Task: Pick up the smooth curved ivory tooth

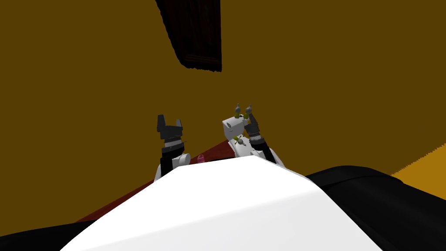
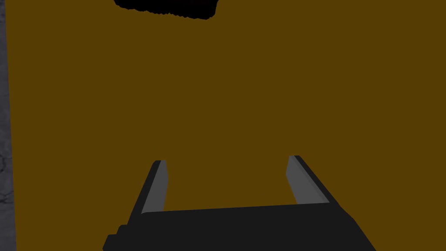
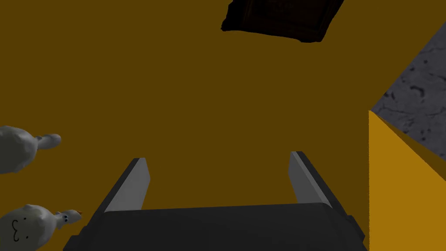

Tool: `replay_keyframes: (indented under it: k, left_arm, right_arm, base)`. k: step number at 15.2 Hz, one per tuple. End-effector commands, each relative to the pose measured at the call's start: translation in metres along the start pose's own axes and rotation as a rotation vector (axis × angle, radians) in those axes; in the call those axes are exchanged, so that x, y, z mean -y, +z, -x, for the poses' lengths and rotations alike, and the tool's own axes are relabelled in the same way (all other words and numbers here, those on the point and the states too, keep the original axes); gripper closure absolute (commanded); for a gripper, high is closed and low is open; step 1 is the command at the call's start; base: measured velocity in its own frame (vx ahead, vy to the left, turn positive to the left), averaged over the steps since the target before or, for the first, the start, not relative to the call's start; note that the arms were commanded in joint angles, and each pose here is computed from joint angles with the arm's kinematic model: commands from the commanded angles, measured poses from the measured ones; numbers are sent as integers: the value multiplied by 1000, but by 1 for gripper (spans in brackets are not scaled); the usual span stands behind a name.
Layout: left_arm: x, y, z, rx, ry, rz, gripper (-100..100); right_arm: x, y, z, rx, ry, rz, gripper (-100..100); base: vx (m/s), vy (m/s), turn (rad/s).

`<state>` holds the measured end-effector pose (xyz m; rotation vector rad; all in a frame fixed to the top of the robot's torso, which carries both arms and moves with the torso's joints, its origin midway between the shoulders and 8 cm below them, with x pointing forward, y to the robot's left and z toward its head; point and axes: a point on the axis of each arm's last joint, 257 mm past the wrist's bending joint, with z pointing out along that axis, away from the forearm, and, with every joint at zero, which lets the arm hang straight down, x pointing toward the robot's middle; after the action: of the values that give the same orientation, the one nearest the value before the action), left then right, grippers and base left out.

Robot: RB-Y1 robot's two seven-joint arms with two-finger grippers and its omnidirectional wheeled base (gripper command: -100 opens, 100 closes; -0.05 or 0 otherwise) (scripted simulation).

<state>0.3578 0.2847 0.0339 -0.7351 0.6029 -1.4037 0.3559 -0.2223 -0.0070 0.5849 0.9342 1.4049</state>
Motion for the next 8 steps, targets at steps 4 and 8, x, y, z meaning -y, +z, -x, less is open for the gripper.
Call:
replay_keyframes:
  k: [4, 8]
  left_arm:
    - [0, 0, 0, 0, 0, 0, 0]
    - [0, 0, 0, 0, 0, 0, 0]
  right_arm:
    - [32, -11, -14, -106, -65, -100, -100]
    - [60, -25, -24, -191, -125, -190, -100]
  base:
    - [41, 42, 30]
    - [42, 46, 55]
